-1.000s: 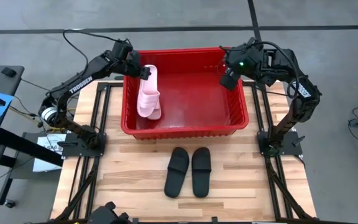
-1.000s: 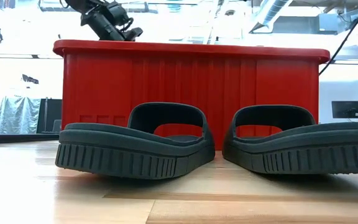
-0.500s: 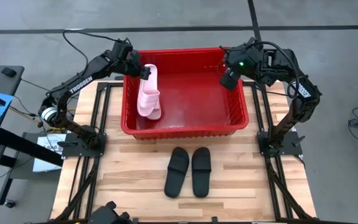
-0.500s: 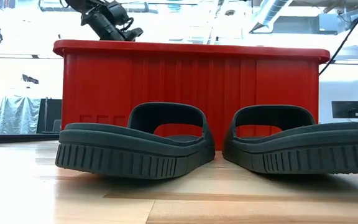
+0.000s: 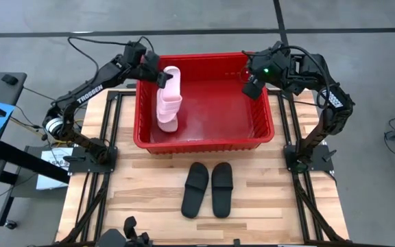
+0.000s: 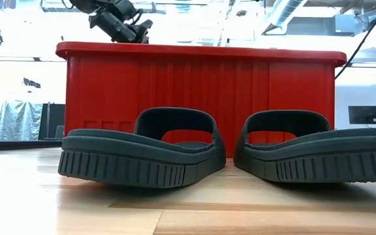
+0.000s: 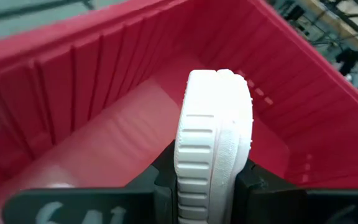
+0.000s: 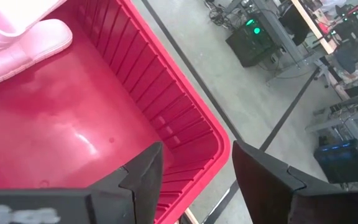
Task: Pick and place slides into bin
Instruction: Put the pink slipper in the red bin
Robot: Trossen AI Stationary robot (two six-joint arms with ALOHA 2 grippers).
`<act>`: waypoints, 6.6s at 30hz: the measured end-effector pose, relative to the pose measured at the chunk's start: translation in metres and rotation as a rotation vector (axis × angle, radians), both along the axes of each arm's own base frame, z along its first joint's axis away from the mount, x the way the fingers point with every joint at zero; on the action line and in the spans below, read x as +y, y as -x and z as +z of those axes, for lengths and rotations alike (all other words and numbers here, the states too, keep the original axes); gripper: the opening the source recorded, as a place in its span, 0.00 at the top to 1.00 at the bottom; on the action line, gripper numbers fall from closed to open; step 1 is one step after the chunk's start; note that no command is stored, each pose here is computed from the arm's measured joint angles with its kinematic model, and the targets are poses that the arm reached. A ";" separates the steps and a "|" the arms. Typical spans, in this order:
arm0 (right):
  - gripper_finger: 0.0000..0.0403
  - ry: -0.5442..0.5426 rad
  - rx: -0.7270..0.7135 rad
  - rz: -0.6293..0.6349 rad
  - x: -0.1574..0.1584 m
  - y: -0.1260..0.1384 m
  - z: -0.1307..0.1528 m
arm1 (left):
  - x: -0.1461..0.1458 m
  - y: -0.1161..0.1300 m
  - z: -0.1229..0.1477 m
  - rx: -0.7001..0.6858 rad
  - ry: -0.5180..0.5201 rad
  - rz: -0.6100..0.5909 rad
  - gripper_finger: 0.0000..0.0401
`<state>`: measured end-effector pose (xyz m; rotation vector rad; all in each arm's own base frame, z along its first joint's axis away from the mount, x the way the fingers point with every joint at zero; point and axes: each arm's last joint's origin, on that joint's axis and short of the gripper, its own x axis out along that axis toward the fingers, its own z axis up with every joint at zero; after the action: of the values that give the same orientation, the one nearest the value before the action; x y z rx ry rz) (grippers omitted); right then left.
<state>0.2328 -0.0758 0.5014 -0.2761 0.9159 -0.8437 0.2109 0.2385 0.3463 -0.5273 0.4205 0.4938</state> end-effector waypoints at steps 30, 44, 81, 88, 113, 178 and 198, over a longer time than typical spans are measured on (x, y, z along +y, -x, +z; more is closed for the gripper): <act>0.54 -0.006 0.000 0.005 0.000 0.000 0.000 | 0.004 0.033 -0.029 -0.156 -0.292 -0.416 0.87; 0.54 -0.005 0.000 0.005 0.000 0.000 0.000 | 0.002 0.033 -0.053 -0.238 -0.299 -0.458 0.87; 0.54 -0.004 0.000 0.004 0.000 0.000 0.000 | -0.008 0.048 -0.050 -0.174 -0.295 -0.402 0.87; 0.54 -0.005 0.000 0.005 0.000 0.000 0.000 | -0.008 0.049 -0.070 -0.266 -0.297 -0.370 0.87; 0.54 -0.002 0.006 0.009 0.000 0.000 0.000 | -0.017 0.070 -0.066 -0.248 -0.364 -0.339 0.87; 0.52 -0.016 0.003 0.021 0.000 -0.001 -0.001 | -0.016 0.071 -0.071 -0.185 -0.357 -0.271 0.75; 0.51 -0.015 0.005 0.023 0.000 -0.001 -0.001 | -0.013 0.073 -0.072 -0.111 -0.398 -0.181 0.75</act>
<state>0.2335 -0.0755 0.5009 -0.2749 0.9216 -0.8153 0.1381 0.2255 0.2738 -0.1293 0.2507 0.3590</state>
